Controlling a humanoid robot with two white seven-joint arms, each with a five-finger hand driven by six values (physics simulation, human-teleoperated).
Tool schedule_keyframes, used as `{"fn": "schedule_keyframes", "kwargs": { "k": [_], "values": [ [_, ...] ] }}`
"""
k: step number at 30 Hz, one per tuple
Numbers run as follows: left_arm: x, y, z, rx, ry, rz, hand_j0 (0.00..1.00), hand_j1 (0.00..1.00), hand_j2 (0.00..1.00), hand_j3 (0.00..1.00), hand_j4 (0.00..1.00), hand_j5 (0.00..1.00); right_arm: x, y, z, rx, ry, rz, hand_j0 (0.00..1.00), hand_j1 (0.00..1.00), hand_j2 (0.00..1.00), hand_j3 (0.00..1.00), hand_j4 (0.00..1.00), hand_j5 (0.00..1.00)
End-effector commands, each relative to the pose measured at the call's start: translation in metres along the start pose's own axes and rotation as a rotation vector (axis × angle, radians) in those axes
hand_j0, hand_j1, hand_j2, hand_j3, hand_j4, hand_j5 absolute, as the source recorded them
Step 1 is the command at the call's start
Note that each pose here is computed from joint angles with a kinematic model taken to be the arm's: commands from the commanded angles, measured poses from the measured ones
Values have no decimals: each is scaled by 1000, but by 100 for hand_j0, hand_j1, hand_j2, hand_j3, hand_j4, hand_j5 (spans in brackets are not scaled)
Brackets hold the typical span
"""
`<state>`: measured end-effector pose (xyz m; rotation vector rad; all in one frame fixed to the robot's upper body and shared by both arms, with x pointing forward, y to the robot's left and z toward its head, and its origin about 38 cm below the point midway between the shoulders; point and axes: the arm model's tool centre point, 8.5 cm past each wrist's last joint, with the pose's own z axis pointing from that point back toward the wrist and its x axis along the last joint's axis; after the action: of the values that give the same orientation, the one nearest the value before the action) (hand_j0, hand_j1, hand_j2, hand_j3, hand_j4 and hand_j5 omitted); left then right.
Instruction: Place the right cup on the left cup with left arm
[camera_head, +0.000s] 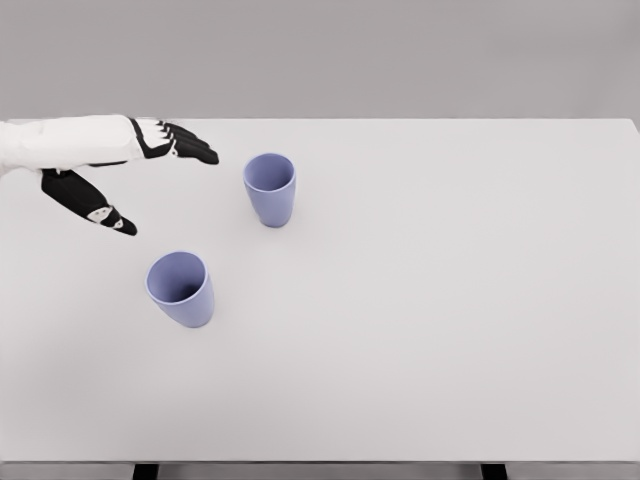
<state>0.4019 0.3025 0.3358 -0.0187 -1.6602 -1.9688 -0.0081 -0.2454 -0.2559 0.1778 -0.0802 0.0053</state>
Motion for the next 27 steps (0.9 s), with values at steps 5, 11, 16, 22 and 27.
{"fn": "schedule_keyframes", "kwargs": {
  "k": [5,11,16,22,27],
  "values": [
    [-27,0,-50,-20,-26,56,100,100,100,100,100,100,-4,0,1,0,9,-7,100,100,100,100,100,100],
    [-31,13,-98,-19,-81,54,100,100,100,100,100,100,-4,0,1,0,10,-3,100,100,100,100,100,100],
    [-66,4,-108,-37,20,67,100,100,100,100,100,100,-4,0,1,0,10,-3,100,100,100,100,100,100],
    [-99,-4,-113,-28,116,113,100,100,100,100,100,100,-4,0,1,0,10,-3,100,100,100,100,100,100],
    [-91,-18,-146,-54,60,133,100,100,100,100,100,100,-4,0,1,0,10,-3,100,100,100,100,100,100]
  ]
}}
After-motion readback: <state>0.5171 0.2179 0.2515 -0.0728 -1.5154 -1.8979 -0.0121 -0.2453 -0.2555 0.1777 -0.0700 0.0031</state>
